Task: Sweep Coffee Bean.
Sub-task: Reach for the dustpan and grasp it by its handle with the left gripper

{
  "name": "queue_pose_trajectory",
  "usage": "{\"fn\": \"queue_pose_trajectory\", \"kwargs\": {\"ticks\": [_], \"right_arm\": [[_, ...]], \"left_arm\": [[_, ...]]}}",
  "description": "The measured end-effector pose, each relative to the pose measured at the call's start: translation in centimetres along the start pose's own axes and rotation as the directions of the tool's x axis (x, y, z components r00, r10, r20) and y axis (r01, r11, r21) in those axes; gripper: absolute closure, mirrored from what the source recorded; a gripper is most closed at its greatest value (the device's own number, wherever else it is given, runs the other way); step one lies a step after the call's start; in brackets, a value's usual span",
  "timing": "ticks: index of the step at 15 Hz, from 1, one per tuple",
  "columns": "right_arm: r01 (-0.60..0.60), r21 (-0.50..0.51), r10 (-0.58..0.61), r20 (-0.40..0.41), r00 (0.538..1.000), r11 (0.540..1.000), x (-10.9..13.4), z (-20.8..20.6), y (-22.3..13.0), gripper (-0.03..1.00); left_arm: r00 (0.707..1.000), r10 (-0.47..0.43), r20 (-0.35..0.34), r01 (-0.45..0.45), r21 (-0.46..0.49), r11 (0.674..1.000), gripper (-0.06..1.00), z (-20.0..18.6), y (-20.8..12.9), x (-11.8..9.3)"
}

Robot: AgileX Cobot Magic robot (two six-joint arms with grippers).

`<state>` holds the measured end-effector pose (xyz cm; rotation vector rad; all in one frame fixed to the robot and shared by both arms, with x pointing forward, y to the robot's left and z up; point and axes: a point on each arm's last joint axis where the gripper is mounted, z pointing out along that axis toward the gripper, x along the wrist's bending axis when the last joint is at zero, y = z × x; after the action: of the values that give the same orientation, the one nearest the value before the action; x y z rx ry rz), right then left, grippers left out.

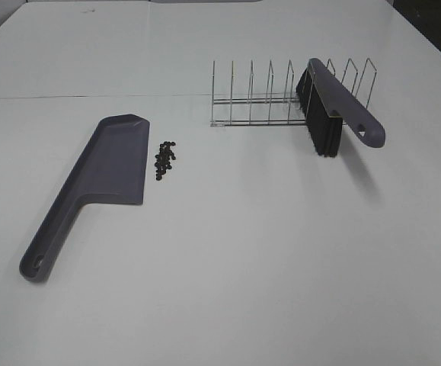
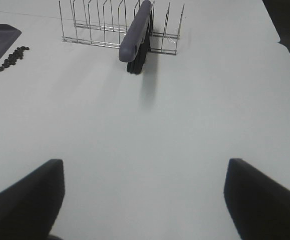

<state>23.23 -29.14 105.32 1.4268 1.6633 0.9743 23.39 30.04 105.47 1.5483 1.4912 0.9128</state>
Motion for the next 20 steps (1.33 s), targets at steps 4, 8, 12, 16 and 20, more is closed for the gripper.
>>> {"fn": "queue_pose_trajectory", "kwargs": {"ticks": [4,8,12,16,20], "right_arm": [[0.0,0.0,0.0,0.0,1.0,1.0,0.0,0.0,0.0,0.2],[0.0,0.0,0.0,0.0,1.0,1.0,0.0,0.0,0.0,0.2],[0.0,0.0,0.0,0.0,1.0,1.0,0.0,0.0,0.0,0.2],[0.0,0.0,0.0,0.0,1.0,1.0,0.0,0.0,0.0,0.2],[0.0,0.0,0.0,0.0,1.0,1.0,0.0,0.0,0.0,0.2]], "left_arm": [[1.0,0.0,0.0,0.0,0.0,1.0,0.21,0.0,0.0,0.0],[1.0,0.0,0.0,0.0,0.0,1.0,0.21,0.0,0.0,0.0],[1.0,0.0,0.0,0.0,0.0,1.0,0.21,0.0,0.0,0.0],[1.0,0.0,0.0,0.0,0.0,1.0,0.21,0.0,0.0,0.0],[1.0,0.0,0.0,0.0,0.0,1.0,0.21,0.0,0.0,0.0]]}}
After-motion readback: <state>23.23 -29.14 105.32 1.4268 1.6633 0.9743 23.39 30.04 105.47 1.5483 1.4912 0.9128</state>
